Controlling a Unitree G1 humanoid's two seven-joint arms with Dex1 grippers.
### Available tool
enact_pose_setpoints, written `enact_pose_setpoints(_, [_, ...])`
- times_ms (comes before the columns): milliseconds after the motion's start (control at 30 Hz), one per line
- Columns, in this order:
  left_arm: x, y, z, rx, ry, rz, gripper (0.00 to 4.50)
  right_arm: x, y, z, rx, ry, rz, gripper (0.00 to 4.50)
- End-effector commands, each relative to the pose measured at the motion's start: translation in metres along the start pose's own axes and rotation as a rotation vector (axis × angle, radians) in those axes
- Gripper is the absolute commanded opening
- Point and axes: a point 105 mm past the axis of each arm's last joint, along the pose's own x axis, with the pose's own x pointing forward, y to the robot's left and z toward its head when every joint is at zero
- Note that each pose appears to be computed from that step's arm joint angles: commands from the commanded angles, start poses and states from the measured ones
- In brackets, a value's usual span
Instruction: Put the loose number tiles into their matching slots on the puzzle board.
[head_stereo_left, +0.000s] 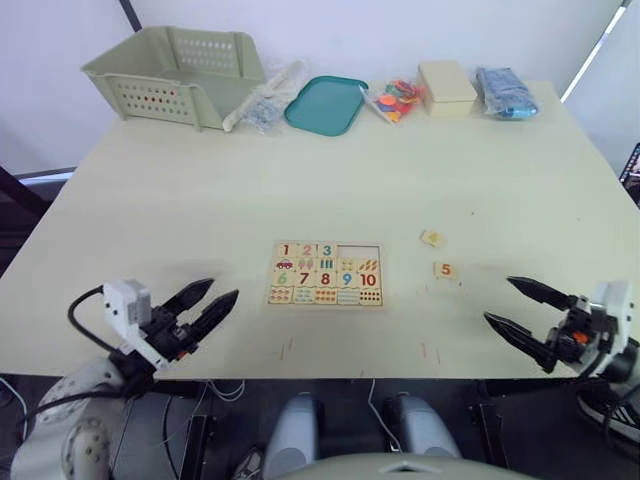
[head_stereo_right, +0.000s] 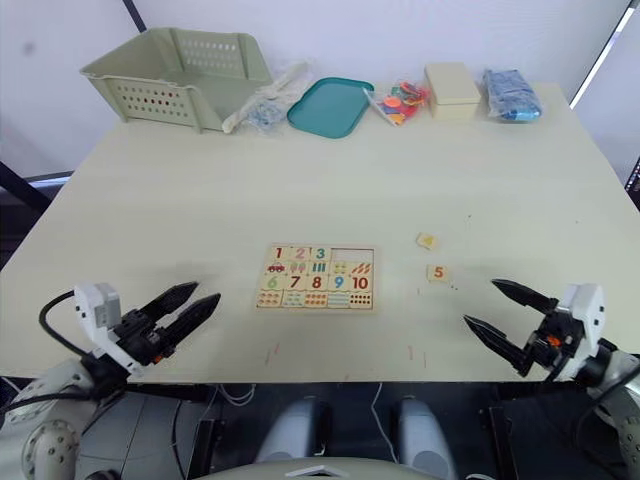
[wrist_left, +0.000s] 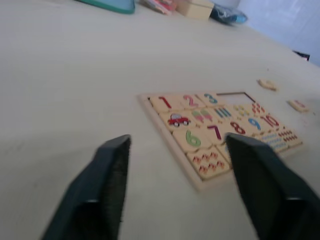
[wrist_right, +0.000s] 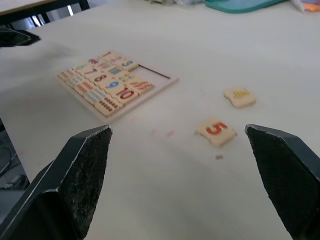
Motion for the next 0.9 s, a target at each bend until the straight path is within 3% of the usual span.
enact_pose_setpoints(33, [-0.015, -0.001, 0.001, 0.038, -0.001, 0.000, 4.40, -0.015, -0.008, 0.006, -0.056, 0.011, -0.016, 4.50])
enact_pose_setpoints(333, [-0.020, -0.003, -0.004, 0.047, 0.049, -0.023, 4.40, -0.013, -0.015, 0.005, -0.074, 0.036, -0.012, 4.50])
enact_pose_setpoints(533, [-0.009, -0.002, 0.000, 0.186, 0.098, -0.100, 4.40, 0.021, -0.022, 0.028, -0.111, 0.015, 0.000, 4.50])
enact_pose_setpoints(600, [-0.008, -0.008, 0.010, 0.146, 0.003, -0.228, 4.40, 0.043, -0.023, 0.037, -0.126, 0.051, 0.064, 4.50])
enact_pose_setpoints(667, [-0.010, -0.010, 0.016, 0.161, -0.055, -0.312, 4.40, 0.062, -0.036, 0.038, -0.180, 0.160, 0.024, 4.50])
enact_pose_setpoints(900, [-0.011, -0.007, 0.026, 0.120, -0.086, -0.419, 4.40, 0.110, -0.063, 0.052, -0.145, 0.263, -0.022, 4.50])
